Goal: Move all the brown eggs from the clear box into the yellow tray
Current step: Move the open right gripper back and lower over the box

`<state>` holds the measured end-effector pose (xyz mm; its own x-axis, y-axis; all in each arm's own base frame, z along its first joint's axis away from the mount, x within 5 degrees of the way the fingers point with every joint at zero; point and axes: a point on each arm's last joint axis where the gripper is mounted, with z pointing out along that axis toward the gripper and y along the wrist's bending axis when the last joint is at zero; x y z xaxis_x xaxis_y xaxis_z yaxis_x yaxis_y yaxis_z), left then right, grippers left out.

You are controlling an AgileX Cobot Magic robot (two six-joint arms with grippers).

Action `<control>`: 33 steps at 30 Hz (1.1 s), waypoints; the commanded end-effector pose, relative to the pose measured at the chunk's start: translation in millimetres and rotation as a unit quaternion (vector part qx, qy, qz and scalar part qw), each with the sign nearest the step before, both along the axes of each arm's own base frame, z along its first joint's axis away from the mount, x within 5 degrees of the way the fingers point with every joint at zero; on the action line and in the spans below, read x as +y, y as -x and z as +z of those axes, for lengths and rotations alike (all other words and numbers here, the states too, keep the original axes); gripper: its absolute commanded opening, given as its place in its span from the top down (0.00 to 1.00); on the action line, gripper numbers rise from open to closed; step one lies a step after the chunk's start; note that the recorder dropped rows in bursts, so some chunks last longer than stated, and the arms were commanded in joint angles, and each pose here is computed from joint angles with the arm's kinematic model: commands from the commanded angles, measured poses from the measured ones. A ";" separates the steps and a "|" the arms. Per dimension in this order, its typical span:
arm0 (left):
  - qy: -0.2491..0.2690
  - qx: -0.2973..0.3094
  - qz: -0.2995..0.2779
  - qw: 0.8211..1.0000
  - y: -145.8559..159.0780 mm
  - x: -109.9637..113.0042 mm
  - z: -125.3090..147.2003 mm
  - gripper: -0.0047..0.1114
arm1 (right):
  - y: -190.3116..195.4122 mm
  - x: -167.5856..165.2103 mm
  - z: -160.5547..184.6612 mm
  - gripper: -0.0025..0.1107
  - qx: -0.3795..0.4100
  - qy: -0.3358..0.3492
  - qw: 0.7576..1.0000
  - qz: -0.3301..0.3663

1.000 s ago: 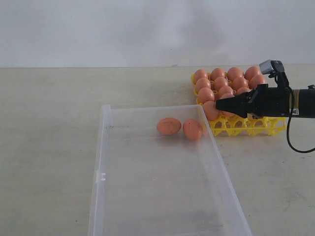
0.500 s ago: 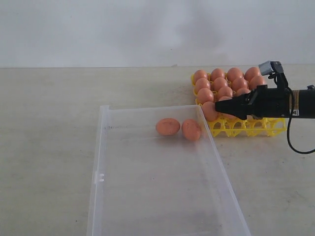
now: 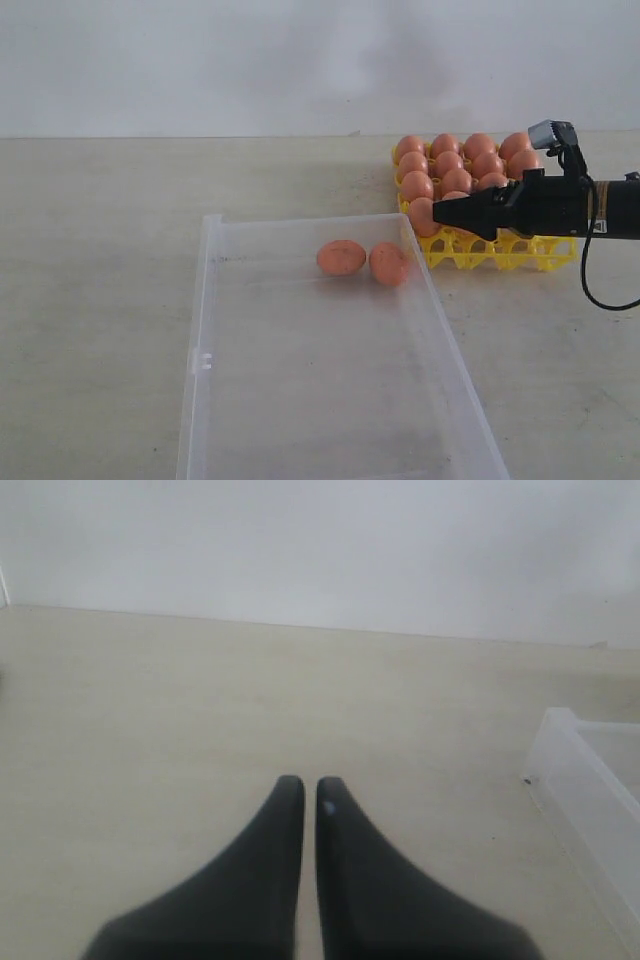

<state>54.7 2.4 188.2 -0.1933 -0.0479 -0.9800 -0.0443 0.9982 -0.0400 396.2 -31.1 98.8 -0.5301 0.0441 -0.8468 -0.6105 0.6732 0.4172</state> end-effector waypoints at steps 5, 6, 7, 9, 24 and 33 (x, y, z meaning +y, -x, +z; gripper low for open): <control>0.000 -0.003 0.001 1.000 0.0 0.1 -0.1 0.92 | -6.2 -3.5 13.6 0.29 -0.028 -0.007 0.999 -0.035; 0.000 -0.003 0.001 1.000 0.0 0.1 -0.1 0.92 | -7.7 -4.4 16.4 0.29 -0.039 -0.007 0.998 -0.043; 0.000 -0.003 0.001 1.000 0.0 0.1 -0.1 0.92 | -9.7 -5.8 21.1 0.29 -0.051 -0.010 0.997 -0.055; 0.000 -0.003 0.001 1.000 0.0 0.1 -0.1 0.92 | -13.2 -8.6 29.0 0.29 -0.072 -0.017 0.994 -0.080; 0.000 -0.003 0.001 1.000 0.0 0.1 -0.1 0.92 | 1.7 25.3 123.3 0.57 -0.224 -0.033 0.974 0.004; 0.000 -0.003 0.001 1.000 0.0 0.1 -0.1 0.92 | 33.0 138.4 153.7 0.98 -0.189 0.282 0.937 0.086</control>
